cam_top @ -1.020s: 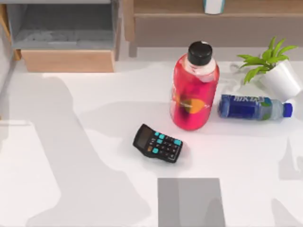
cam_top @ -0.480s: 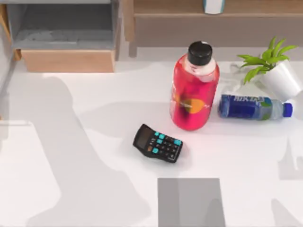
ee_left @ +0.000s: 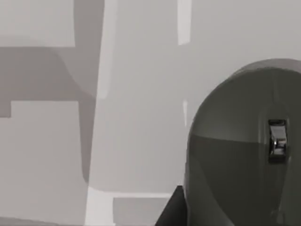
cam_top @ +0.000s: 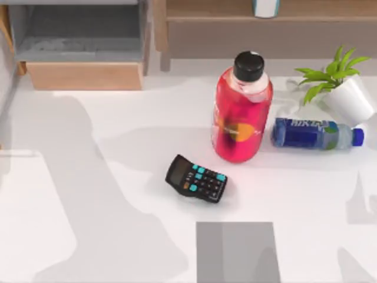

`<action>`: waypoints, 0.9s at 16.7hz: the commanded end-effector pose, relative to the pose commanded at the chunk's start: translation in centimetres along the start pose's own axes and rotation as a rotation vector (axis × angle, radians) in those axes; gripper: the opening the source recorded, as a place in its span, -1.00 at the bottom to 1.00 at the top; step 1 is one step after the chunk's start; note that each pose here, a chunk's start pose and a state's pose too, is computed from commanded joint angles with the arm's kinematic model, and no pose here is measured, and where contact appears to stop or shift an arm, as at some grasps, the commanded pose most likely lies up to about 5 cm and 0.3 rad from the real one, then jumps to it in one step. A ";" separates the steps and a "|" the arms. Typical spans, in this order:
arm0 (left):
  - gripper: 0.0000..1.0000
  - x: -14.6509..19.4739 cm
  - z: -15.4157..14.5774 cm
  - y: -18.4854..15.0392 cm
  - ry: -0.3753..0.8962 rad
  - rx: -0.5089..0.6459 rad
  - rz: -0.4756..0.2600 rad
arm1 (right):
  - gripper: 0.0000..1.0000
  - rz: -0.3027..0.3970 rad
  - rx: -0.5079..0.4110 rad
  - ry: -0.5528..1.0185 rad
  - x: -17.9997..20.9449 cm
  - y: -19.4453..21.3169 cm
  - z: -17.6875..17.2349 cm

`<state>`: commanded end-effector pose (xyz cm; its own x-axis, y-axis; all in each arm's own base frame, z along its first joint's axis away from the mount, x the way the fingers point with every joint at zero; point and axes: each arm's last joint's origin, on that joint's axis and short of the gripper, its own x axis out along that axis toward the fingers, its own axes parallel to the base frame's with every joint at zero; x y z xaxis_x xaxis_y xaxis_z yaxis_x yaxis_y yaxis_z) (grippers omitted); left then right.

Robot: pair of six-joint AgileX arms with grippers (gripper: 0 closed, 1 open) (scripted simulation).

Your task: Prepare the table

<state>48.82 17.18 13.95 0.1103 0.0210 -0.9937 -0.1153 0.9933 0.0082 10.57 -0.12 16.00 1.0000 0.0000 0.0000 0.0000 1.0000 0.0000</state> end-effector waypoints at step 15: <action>-1.00 -15.2 -5.0 -10.1 -0.184 -0.162 -0.003 | 1.00 0.000 0.000 0.000 0.0 0.0 0.0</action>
<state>43.41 6.29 28.39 0.2870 0.0529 -0.9565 -0.2700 0.9625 -0.0278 10.57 -0.12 16.00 1.0000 0.0000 0.0000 0.0000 1.0000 0.0000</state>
